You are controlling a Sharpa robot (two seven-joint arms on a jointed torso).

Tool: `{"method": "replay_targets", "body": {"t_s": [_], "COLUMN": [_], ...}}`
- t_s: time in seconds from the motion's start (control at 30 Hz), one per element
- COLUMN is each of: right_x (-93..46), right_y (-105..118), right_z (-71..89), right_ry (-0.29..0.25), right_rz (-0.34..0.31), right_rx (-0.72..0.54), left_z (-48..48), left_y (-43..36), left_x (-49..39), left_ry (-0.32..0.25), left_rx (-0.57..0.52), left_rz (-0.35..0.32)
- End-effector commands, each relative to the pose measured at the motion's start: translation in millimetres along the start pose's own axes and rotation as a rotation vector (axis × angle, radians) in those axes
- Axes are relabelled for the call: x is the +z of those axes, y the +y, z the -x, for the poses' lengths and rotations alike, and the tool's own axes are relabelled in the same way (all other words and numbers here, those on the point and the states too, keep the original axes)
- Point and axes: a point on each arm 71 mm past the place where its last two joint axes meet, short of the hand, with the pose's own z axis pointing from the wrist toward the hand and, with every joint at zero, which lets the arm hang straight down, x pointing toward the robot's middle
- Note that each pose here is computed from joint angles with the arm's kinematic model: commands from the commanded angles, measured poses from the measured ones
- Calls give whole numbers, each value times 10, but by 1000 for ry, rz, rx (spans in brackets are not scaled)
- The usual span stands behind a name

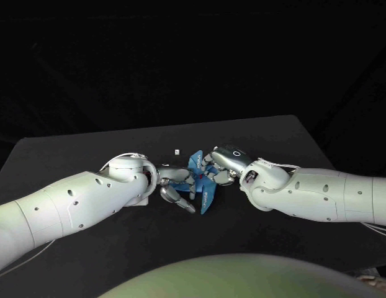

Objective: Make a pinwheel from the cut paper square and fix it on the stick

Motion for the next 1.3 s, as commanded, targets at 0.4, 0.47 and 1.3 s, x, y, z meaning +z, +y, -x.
{"method": "replay_targets", "body": {"t_s": [0.4,0.47,1.3], "right_x": [-17,-21,-56], "right_y": [-4,-3,-95], "right_z": [-34,-31,-66], "right_ry": [38,36,100], "right_rz": [-5,-4,-43], "right_rx": [-5,-3,9], "left_z": [-95,-95,-98], "left_y": [53,55,62], "left_x": [-6,-8,-11], "left_ry": [64,64,67], "left_rx": [-12,-12,-13], "left_rz": [33,34,36]}}
